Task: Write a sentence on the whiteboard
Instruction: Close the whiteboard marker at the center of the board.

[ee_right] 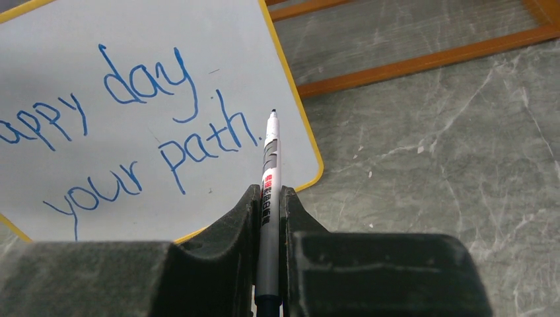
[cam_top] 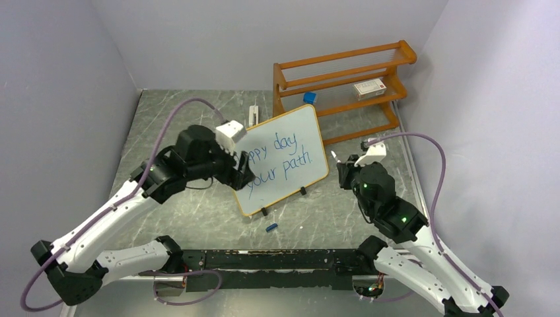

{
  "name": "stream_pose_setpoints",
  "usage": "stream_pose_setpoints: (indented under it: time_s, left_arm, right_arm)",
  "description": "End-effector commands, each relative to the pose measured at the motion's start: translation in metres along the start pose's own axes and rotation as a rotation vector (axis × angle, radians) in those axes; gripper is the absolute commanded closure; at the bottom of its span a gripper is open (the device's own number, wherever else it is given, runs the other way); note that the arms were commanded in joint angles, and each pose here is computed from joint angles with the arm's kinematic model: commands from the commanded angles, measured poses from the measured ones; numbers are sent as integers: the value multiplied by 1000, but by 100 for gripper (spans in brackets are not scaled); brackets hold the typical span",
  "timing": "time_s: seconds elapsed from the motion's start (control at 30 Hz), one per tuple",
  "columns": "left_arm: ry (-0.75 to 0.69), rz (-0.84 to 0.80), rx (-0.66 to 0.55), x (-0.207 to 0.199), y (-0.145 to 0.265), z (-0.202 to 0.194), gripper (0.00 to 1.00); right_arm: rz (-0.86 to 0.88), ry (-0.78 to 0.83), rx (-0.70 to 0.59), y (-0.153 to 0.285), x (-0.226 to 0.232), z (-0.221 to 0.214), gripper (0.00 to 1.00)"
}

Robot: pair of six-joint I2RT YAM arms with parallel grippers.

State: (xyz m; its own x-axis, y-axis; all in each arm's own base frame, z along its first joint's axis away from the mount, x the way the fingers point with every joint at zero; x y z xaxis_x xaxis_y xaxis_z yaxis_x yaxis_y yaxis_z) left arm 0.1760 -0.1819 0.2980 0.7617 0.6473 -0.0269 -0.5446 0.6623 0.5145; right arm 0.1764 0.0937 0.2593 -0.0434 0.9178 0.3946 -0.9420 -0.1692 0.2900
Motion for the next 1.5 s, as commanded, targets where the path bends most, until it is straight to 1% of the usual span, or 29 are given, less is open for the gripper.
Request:
stream_pose_setpoints:
  time_s: [0.0,0.2,0.37,0.5,0.57,0.7,0.83,0.93,1.07,1.2,1.47]
  left_arm:
    - [-17,5,23,-29,-8,2,19]
    - [-110,2,144,-76,-31,-25,28]
    - [-204,-18,262,-117,-51,-55,30]
    - [-258,-18,367,-133,-69,-81,32]
    - [-272,-35,414,-136,-78,-94,34]
    - [-302,-68,496,-142,-94,-115,35]
    - [-339,-56,566,-142,-106,-131,38]
    - [-335,-92,586,-144,-117,-137,42]
    - [-328,-120,612,-140,-131,-144,51]
    - [-324,-162,634,-140,-142,-151,54]
    - [-324,-169,689,-129,-158,-164,60]
  right_arm:
    - [-8,-36,-52,10,-4,13,100]
    - [-22,-58,-71,12,-7,13,100]
    - [-31,-73,-82,15,-10,14,100]
    - [-36,-85,-110,18,-12,19,100]
    - [-39,-85,-114,19,-13,20,100]
    - [-47,-95,-111,20,-14,19,100]
    - [-38,-101,-118,20,-14,19,100]
    - [-41,-100,-115,20,-14,19,100]
    - [-41,-103,-120,21,-14,19,100]
    - [-40,-108,-129,23,-15,21,100]
    - [-40,-101,-121,21,-14,20,100]
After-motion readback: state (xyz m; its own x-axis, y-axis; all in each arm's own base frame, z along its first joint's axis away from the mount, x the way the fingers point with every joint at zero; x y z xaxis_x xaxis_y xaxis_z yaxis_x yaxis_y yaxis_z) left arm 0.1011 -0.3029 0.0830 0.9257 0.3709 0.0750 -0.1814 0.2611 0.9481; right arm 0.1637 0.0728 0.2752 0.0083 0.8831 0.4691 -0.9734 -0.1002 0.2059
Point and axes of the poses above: each gripper's point midway between its finger pads, its own y axis back along the fingers, its own x axis along the line the jaws close on, z = x × y, the point moved 6 cm from there along y, back along the fingers, and after that the axes turned 15 degrees about -y, right-handed, at the moved point
